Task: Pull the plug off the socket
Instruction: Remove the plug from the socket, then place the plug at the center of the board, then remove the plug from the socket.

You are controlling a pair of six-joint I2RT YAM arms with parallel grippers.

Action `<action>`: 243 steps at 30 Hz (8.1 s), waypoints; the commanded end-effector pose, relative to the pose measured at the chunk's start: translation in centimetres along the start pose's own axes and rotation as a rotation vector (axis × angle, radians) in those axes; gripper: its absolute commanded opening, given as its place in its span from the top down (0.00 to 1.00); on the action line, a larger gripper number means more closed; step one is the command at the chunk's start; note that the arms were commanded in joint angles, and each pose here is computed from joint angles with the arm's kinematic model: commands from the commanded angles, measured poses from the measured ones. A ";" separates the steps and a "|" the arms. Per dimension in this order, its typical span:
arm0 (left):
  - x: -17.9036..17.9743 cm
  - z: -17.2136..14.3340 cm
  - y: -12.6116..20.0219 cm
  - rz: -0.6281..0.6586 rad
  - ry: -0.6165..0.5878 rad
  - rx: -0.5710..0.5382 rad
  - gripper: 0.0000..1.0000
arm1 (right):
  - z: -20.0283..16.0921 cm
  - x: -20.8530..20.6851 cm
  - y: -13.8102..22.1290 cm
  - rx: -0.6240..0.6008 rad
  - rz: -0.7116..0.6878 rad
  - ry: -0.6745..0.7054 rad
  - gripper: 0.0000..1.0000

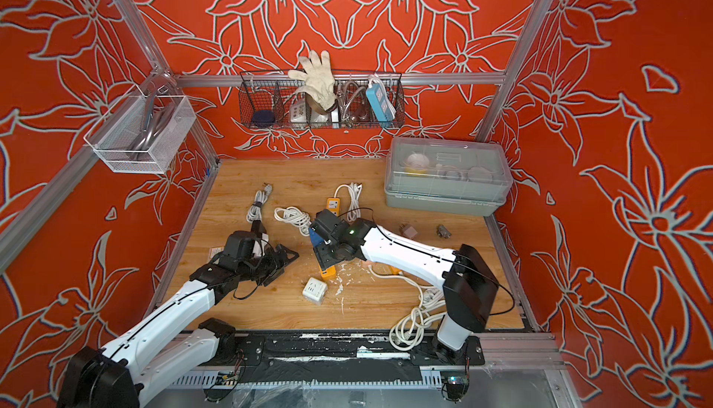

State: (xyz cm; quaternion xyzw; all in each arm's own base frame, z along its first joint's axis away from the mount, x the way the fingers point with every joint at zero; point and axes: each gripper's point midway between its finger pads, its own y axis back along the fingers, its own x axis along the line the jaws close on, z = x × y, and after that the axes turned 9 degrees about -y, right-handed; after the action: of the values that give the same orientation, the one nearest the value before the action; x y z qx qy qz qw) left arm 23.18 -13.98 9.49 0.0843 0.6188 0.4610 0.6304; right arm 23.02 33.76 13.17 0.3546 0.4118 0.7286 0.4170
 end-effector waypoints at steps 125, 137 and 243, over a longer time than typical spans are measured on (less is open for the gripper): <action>-9.7 -1.3 2.3 -0.223 -0.401 0.047 0.29 | -10.5 -9.7 4.9 -0.055 0.637 -0.755 0.74; -4.5 0.8 3.0 -0.077 -0.266 -0.191 0.02 | -13.7 -10.8 2.2 0.082 0.493 -0.739 0.71; -3.8 -0.7 -3.7 -0.216 -0.072 0.034 0.06 | 6.7 0.4 -5.9 0.087 -0.110 -0.190 0.54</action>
State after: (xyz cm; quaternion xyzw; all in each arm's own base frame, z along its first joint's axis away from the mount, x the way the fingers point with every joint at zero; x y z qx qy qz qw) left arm 23.34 -16.52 7.21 0.0717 0.6064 0.4350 0.6618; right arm 30.48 37.23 8.67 0.3759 0.4635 0.6334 0.4927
